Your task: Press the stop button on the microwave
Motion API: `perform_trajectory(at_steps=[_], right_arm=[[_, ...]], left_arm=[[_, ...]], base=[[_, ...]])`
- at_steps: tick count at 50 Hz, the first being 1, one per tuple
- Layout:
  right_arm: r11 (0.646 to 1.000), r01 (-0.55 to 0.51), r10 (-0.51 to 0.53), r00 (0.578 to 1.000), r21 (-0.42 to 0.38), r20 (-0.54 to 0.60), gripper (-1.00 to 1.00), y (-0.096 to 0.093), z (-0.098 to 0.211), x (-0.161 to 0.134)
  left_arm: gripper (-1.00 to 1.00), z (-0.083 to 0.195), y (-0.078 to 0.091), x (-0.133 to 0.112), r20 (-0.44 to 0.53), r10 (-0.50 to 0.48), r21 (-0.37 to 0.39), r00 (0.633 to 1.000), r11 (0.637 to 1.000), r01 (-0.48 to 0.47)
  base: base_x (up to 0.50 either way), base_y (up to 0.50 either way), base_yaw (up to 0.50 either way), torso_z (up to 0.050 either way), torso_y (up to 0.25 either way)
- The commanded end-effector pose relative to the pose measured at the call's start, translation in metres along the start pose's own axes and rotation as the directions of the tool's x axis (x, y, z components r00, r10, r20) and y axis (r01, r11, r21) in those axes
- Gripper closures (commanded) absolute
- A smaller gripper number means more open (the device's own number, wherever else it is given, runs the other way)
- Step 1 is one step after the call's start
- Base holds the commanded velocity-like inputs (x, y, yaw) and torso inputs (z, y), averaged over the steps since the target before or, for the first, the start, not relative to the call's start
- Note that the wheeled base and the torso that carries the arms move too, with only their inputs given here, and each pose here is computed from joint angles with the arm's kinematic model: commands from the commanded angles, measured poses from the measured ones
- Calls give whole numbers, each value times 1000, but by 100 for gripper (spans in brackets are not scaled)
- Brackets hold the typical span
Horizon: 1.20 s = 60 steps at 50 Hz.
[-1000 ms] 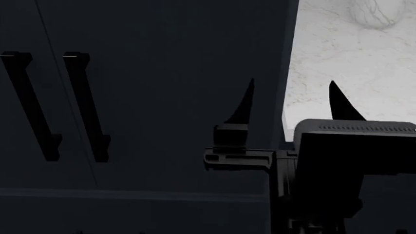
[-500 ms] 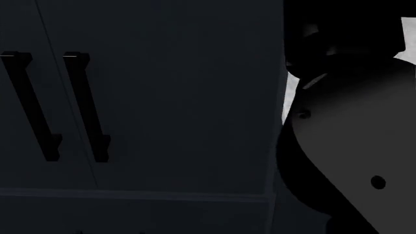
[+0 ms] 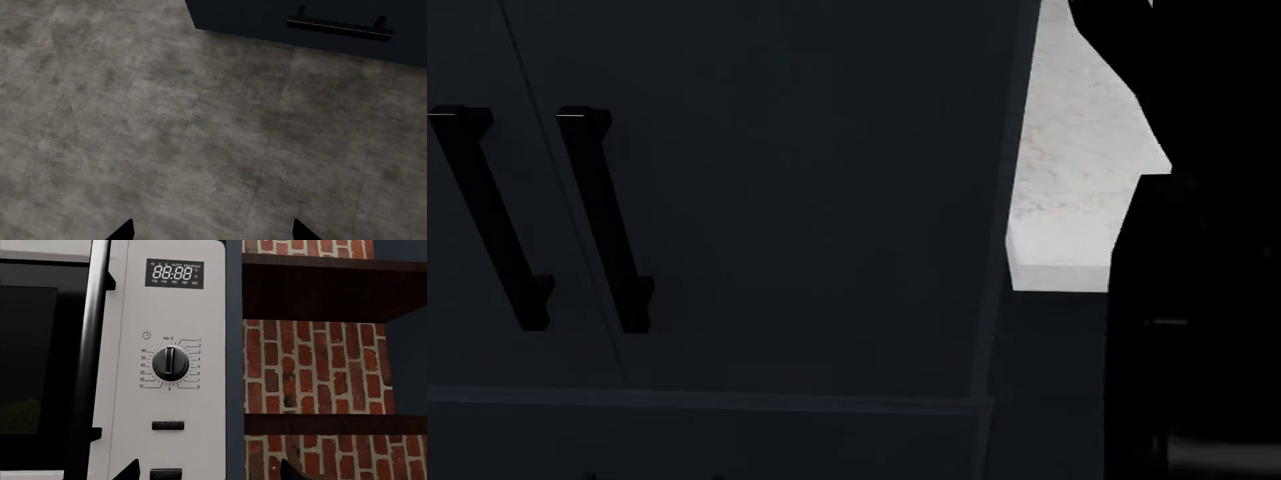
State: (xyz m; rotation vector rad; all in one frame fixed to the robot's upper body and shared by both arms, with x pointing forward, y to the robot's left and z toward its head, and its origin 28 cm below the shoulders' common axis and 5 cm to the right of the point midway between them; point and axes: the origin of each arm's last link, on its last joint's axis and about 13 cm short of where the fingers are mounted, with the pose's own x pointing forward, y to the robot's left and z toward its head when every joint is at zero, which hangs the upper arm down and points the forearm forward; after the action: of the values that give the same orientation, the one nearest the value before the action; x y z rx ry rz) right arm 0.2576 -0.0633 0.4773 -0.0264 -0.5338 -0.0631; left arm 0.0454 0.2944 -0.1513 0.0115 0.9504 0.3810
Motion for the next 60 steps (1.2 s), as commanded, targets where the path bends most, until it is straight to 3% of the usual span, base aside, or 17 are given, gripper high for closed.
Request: perform_trajectory(at_steps=[1, 10, 21, 45, 60], right_arm=[[1000, 8, -8, 1000, 22, 4, -100, 8, 31, 23], [998, -7, 8, 1000, 58, -12, -100, 12, 33, 35], [999, 30, -30, 1000, 41, 0, -100, 12, 28, 37], [1000, 12, -11, 1000, 13, -11, -100, 16, 21, 35], [1000, 0, 0, 1000, -1, -9, -100, 16, 20, 33]], left_arm=[[-100, 0, 0, 0, 0, 0, 0, 1000, 1000, 0], [-100, 0, 0, 0, 0, 0, 0, 1000, 1000, 0], [-100, 0, 0, 0, 0, 0, 0, 1000, 1000, 0], [-100, 0, 0, 0, 0, 0, 0, 1000, 1000, 0], [-100, 0, 0, 0, 0, 0, 0, 1000, 1000, 0]], base=[[0, 0, 0, 0, 0], [0, 23, 0, 0, 0], [80, 239, 0, 0, 0], [0, 0, 0, 49, 128], [0, 0, 0, 29, 24]])
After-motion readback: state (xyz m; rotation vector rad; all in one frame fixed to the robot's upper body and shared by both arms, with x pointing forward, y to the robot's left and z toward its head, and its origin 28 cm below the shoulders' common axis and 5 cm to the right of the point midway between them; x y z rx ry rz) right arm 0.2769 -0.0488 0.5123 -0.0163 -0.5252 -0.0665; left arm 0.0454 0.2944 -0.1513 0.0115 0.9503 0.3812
